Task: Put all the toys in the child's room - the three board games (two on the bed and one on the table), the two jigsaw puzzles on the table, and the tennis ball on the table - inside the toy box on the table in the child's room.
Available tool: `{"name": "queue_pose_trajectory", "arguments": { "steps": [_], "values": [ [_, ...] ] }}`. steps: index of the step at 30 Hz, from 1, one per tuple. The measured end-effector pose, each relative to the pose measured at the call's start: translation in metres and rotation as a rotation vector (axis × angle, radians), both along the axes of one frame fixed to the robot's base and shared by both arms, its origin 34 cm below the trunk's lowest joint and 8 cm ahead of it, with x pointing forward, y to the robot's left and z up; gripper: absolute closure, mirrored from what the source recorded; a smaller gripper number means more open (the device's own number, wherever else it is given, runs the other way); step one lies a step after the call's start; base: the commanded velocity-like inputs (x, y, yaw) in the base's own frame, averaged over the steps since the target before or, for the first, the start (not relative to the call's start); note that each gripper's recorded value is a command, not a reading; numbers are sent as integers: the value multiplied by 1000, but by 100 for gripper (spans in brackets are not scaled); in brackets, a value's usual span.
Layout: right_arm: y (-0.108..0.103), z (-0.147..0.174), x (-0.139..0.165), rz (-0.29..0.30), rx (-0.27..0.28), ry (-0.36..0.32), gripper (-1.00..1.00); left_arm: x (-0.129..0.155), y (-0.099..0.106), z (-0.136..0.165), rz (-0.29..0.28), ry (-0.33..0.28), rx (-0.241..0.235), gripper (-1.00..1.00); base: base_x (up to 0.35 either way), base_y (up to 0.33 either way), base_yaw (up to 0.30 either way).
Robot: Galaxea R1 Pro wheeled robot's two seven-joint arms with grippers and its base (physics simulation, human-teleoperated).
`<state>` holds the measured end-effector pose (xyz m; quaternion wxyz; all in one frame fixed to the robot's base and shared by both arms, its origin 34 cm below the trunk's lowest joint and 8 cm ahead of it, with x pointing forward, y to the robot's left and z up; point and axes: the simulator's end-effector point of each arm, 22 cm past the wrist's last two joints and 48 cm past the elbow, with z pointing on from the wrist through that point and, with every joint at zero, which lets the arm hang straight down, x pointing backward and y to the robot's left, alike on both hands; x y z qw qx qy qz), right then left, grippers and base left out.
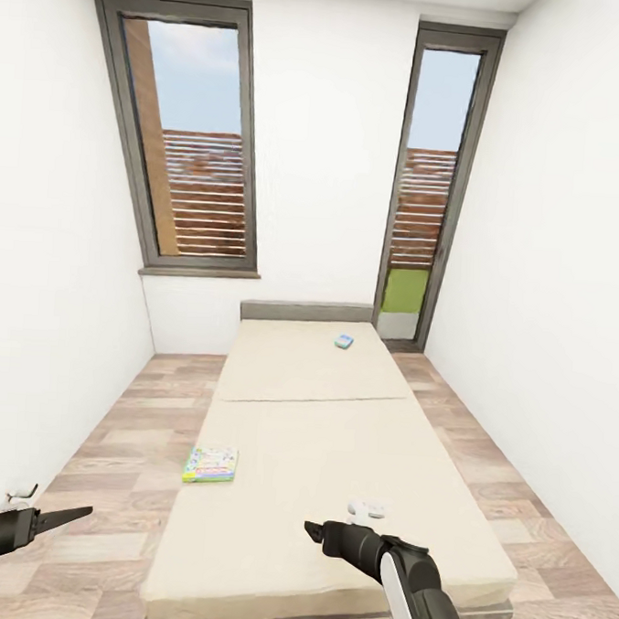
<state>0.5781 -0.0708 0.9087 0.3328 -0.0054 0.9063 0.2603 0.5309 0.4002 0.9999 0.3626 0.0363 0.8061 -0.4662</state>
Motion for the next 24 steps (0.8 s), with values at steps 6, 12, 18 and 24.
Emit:
{"name": "queue_pose_trajectory", "arguments": {
  "steps": [6, 12, 18, 24],
  "values": [
    [0, 0, 0, 0, 0, 0, -100, 0, 0, 0, 0, 0, 0, -100, 241, 185, -122],
    [0, 0, 0, 1, 1, -1, -100, 0, 0, 0, 1, 0, 0, -100, 245, 94, -38],
    [0, 0, 0, 0, 0, -1, -100, 0, 0, 0, 1, -1, 0, -100, 246, 28, -12],
    [0, 0, 0, 1, 0, 0, -100, 0, 0, 0, 1, -1, -1, -100, 225, 6, 1]
  ]
}}
